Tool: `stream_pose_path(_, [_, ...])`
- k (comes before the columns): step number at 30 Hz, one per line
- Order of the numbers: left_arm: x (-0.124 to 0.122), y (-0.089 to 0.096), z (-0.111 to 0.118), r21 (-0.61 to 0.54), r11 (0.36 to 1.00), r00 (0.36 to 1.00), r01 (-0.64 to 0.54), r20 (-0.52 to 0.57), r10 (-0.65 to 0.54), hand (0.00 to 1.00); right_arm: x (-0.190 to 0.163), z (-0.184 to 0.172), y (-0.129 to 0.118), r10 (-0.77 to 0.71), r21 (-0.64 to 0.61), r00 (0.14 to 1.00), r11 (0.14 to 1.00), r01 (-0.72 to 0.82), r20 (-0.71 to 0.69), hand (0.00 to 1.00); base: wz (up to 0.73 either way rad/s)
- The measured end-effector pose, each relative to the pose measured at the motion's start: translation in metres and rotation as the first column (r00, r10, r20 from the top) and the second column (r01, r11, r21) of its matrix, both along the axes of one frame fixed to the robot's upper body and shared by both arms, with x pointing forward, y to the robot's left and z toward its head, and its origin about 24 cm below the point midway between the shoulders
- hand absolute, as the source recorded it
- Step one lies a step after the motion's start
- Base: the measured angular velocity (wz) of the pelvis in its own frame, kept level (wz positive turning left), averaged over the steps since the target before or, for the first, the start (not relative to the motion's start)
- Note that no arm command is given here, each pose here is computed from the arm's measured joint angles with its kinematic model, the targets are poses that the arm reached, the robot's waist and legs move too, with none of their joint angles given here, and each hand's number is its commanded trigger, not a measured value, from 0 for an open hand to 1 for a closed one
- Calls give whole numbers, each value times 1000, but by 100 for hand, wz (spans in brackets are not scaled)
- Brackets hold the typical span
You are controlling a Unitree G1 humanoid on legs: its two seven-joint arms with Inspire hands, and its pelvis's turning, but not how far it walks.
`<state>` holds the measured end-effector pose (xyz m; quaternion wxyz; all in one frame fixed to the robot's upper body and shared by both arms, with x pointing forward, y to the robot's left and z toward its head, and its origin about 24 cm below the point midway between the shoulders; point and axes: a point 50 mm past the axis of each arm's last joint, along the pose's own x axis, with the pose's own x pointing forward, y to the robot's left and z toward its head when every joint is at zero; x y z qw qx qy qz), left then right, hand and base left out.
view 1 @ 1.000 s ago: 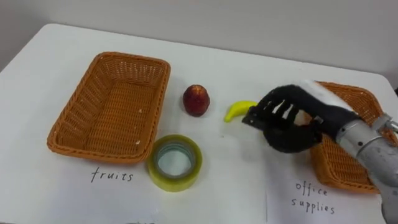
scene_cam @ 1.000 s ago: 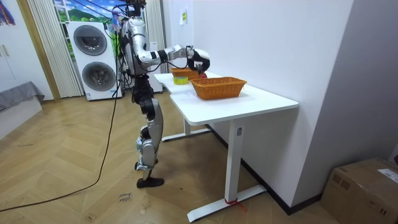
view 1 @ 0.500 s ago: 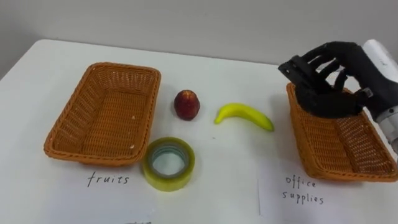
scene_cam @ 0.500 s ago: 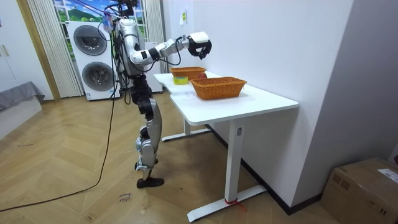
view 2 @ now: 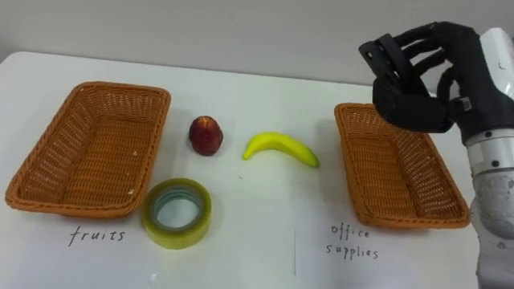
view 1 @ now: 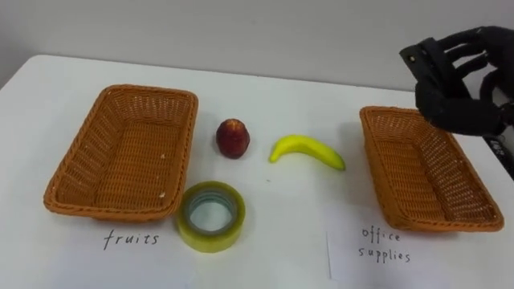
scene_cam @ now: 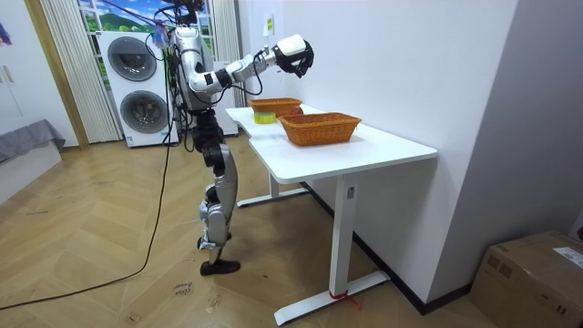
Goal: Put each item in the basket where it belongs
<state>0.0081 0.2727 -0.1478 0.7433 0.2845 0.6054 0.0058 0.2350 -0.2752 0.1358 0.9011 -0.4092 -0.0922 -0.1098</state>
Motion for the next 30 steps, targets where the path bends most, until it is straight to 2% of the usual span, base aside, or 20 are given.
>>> stream_pose_path(8, [0, -1, -1, -31, 1000, 1000, -1, -17, 0, 0, -3, -13, -6, -25, 15, 999, 1000, 25, -49, 100, 0])
stream_pose_path(19, [0, 1, 0, -35, 999, 1000, 12, -24, -13, 0, -14, -45, -12, -42, 21, 980, 999, 47, -195, 100, 0])
stream_pose_path(24, [1, 3, 1, -29, 999, 1000, 13, -23, -13, 0, -15, -68, -15, -38, 44, 952, 998, 53, -303, 100, 0])
stream_pose_path(30, [3, 3, 1, -27, 1000, 1000, 14, -18, -15, 0, -17, -78, -19, -51, 54, 939, 996, 74, -341, 100, 0])
